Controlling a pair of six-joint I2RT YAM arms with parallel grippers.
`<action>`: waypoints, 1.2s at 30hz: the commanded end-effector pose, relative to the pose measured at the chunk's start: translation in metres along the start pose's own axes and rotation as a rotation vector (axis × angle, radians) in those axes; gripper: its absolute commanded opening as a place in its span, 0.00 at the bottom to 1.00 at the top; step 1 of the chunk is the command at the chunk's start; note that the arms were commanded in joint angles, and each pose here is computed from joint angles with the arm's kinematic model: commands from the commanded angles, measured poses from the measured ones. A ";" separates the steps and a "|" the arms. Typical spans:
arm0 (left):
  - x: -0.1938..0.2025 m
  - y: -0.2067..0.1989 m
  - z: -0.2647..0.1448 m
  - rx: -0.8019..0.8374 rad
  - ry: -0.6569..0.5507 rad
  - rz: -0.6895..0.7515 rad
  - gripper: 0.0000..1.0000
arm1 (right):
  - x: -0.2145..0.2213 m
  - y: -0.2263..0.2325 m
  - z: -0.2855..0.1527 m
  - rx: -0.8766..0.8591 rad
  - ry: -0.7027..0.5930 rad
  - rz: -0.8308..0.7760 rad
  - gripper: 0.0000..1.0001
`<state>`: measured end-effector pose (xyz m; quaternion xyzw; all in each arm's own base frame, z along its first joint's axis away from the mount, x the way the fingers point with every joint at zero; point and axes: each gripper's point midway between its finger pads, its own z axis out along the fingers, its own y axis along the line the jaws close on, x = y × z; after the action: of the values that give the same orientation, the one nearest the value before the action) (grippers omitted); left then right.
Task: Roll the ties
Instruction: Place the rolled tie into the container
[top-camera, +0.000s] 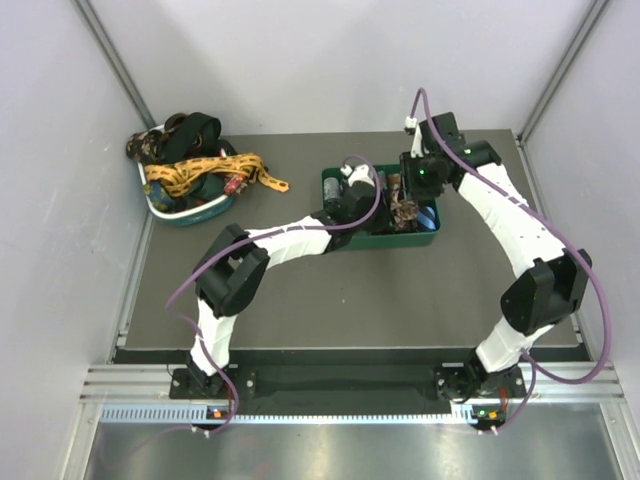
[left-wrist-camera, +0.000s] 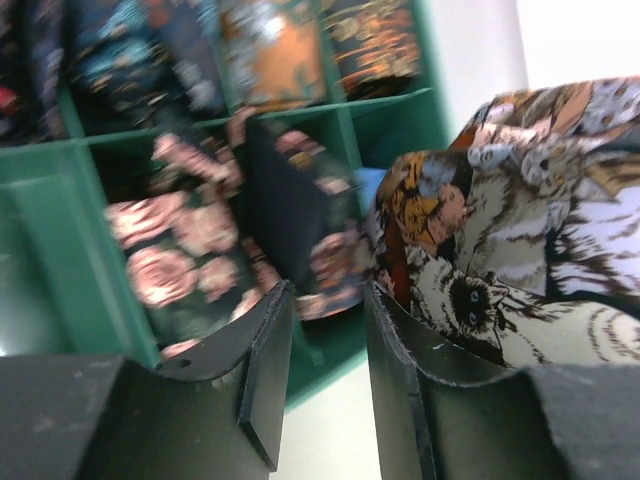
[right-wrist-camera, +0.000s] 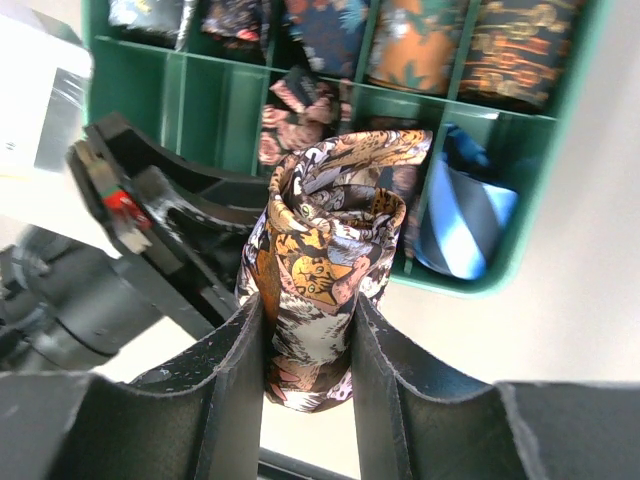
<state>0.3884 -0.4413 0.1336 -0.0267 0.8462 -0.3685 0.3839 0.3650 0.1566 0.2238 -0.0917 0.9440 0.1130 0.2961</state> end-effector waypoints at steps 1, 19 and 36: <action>-0.022 -0.009 -0.019 0.010 -0.073 0.019 0.40 | -0.017 0.024 0.009 -0.073 -0.054 -0.022 0.10; -0.025 0.078 -0.086 -0.255 -0.118 0.029 0.41 | -0.004 0.064 0.067 -0.145 0.037 -0.032 0.10; -0.055 0.107 -0.116 -0.299 -0.141 0.034 0.42 | 0.006 0.087 0.115 -0.176 0.109 -0.023 0.10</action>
<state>0.3752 -0.2826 0.1305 -0.1022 0.8719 -0.2268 0.4217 0.3882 0.2563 0.1360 -0.1333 0.9505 0.1781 0.2167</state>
